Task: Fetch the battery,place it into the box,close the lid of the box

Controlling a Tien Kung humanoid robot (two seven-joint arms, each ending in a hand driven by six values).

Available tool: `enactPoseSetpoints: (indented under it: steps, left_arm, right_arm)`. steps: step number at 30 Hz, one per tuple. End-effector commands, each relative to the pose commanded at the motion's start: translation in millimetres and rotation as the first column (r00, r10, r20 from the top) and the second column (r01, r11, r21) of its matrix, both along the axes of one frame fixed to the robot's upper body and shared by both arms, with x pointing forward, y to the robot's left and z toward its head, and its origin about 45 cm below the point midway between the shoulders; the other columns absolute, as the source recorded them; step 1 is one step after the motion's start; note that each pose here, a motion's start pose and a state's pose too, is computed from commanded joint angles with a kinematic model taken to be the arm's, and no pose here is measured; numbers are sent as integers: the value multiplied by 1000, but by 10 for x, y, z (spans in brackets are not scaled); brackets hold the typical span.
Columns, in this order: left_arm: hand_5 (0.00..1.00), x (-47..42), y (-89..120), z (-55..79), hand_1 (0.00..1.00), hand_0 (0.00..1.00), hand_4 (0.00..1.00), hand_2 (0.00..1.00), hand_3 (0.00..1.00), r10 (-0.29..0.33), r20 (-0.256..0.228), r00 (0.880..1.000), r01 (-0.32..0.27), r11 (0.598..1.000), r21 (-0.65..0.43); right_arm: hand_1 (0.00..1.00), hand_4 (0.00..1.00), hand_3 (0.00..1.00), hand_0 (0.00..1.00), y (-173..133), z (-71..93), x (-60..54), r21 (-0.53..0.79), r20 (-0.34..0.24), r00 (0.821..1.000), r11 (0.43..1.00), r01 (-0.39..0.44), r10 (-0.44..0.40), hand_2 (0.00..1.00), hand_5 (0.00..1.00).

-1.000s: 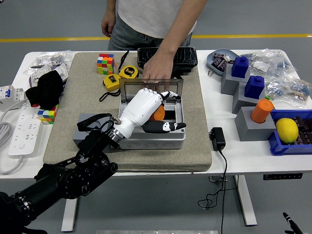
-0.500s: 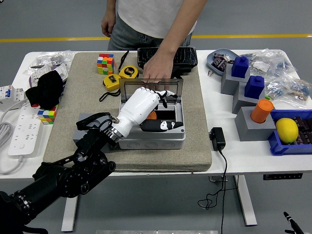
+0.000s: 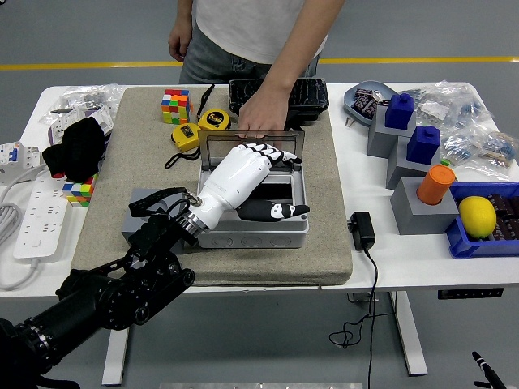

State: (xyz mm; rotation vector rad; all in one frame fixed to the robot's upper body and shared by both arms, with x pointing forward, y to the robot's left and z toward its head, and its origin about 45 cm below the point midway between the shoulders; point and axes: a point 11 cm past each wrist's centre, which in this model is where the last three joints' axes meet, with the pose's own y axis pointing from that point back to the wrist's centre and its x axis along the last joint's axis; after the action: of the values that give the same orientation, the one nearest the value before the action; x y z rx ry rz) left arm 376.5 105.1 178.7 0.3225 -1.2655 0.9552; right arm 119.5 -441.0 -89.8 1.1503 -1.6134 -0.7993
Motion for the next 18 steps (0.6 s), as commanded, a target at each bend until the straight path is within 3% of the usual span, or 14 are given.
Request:
enactPoseSetpoints:
  steps: [3,4,7,9,10,15,16,18]
  left_arm:
    - [998,-26,-52,84,720,631,998,702,741,-7,16,1000,8,1000,-20]
    - [998,-30,-59,97,751,697,998,728,746,-9,19,1000,9,1000,-24]
    - [998,-67,-59,244,751,697,998,728,746,-8,50,999,10,998,-58]
    - [998,-80,-39,329,751,697,998,728,746,5,63,998,1,996,-88]
    - [998,-85,-24,364,800,747,998,772,766,12,67,998,-5,995,-102]
    - [998,-103,113,506,800,747,998,772,766,61,63,996,-49,984,-172]
    - [998,-100,150,536,873,829,998,838,796,74,61,995,-61,981,-185]
    - [998,-91,233,604,873,829,998,838,796,100,59,993,-86,974,-210]
  right_arm:
    - [758,998,802,843,-1,-1,-3,0,0,1000,1000,3,-3,751,998]
    - [757,998,802,843,-1,0,-3,0,0,1000,1000,3,-3,751,998]
    - [757,998,802,843,-1,-2,-7,1,1,1000,1000,5,-5,751,998]
    - [757,998,802,843,4,-4,-10,2,0,1000,1000,6,-6,751,998]
    - [757,998,802,844,7,-6,-12,2,0,1000,1000,5,-5,751,998]
    - [757,998,802,844,15,-12,-25,4,-2,1000,1000,7,-7,751,998]
    - [757,998,802,842,14,-14,-32,4,-3,1000,1000,7,-7,751,998]
    - [757,998,802,842,14,-17,-43,4,-5,1000,1000,8,-8,751,998]
